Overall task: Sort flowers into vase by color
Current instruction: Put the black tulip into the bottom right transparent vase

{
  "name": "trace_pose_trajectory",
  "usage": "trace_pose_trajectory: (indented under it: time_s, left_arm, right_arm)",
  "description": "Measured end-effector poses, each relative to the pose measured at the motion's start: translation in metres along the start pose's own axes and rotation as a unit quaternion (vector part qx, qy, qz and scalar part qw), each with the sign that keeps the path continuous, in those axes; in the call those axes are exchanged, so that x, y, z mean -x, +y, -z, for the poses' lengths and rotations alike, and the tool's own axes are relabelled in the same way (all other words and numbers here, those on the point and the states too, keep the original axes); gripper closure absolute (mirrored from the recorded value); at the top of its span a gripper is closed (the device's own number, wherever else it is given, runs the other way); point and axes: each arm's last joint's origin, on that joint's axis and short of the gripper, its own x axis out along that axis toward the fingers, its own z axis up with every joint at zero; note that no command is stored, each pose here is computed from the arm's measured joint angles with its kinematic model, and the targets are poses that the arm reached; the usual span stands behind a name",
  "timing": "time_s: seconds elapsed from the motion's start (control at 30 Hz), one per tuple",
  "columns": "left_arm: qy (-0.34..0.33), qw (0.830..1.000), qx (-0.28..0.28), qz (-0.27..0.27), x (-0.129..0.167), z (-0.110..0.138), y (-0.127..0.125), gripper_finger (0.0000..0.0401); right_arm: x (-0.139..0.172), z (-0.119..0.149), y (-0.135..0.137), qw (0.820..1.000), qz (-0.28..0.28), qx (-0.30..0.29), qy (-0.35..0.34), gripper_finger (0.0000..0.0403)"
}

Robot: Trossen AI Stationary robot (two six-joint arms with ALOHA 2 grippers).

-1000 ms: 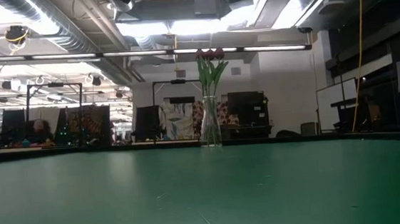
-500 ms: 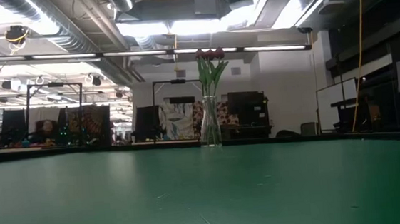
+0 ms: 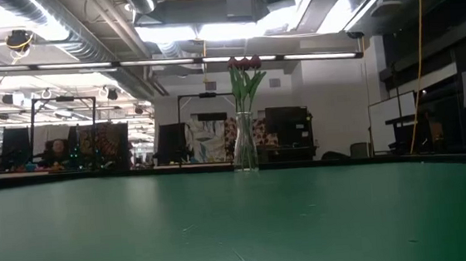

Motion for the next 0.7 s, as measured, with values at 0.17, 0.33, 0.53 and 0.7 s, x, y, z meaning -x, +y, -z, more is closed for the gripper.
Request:
trace_pose_trajectory:
  time_s: [0.17,0.33,0.53,0.7]
  left_arm:
    - [-0.001,1.0,-0.003,-0.001,-0.001,0.0,0.0,0.0285]
    - [0.0,1.0,-0.004,0.0,0.0,0.0,0.0,0.0285]
    - [0.006,1.0,-0.028,0.008,0.006,0.002,-0.002,0.0285]
    - [0.007,0.999,-0.035,0.012,0.008,0.003,-0.004,0.0285]
  right_arm:
    - [-0.037,-0.006,-0.022,0.989,-0.085,0.1,-0.067,0.0403]
    - [-0.094,0.008,-0.058,0.982,-0.104,0.108,-0.112,0.0403]
    - [-0.138,0.056,-0.061,0.979,-0.116,0.065,-0.156,0.0403]
    - [-0.129,0.094,-0.031,0.973,-0.09,0.006,-0.211,0.0403]
